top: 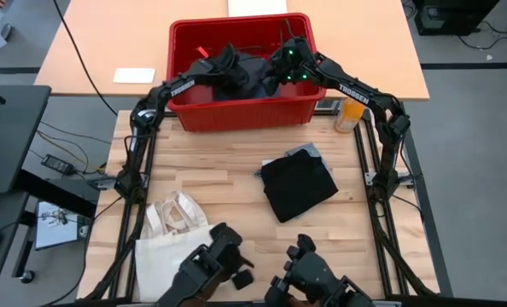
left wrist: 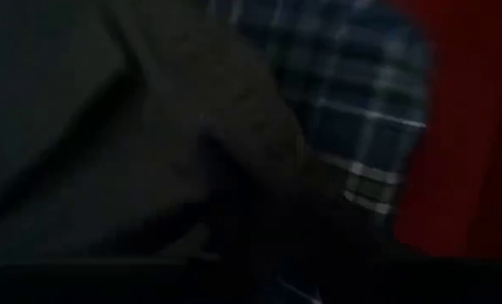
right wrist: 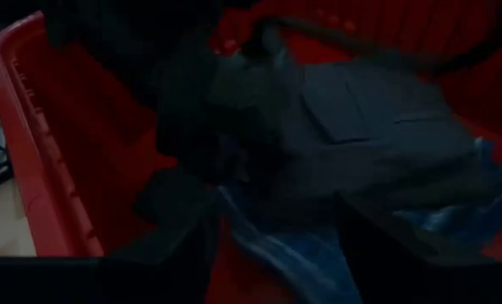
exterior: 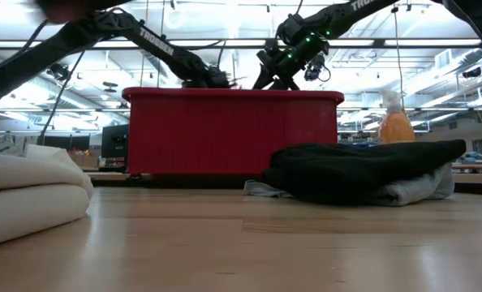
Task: Fold laundry
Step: Remove the gray pants from the red organizer bin
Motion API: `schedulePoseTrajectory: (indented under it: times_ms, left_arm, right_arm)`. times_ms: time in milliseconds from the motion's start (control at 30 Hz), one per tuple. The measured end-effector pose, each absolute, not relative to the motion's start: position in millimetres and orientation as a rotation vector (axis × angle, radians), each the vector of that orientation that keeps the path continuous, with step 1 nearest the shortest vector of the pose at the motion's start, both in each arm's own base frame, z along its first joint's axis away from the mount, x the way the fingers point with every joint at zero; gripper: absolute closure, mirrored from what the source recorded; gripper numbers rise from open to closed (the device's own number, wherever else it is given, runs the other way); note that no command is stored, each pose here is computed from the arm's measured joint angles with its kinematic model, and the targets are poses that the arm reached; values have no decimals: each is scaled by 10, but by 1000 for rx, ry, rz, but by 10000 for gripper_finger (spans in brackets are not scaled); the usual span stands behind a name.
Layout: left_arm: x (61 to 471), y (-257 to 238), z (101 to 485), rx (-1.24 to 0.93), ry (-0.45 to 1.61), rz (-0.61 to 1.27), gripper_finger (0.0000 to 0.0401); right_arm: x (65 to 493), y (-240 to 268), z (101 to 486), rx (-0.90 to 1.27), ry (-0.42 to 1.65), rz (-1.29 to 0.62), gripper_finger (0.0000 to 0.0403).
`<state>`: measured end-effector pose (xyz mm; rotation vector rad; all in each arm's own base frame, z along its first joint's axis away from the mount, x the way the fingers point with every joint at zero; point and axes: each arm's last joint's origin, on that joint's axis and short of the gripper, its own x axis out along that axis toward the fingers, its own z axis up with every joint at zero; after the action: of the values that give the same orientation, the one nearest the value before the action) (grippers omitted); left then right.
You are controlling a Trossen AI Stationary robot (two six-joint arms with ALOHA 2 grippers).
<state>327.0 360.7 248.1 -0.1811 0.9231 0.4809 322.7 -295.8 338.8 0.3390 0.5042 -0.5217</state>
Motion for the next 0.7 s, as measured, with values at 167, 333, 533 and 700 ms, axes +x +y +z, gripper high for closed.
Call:
schedulePoseTrajectory:
  times_ms: [167,333,533,700]
  left_arm:
    - [3508,3623,2660,-151,671,537,321]
    - [3385,3579,2805,-314,653,582,327]
    - [2951,3741,2901,-571,645,603,287]
    - [2439,4134,2936,-857,455,625,220]
  right_arm:
    - [3183,-2990,3373,351,520,-534,164]
    - [3056,-3086,3350,409,537,-576,164]
    - [2896,-3227,3352,505,503,-576,164]
    - [2813,-3300,3358,521,487,-576,164]
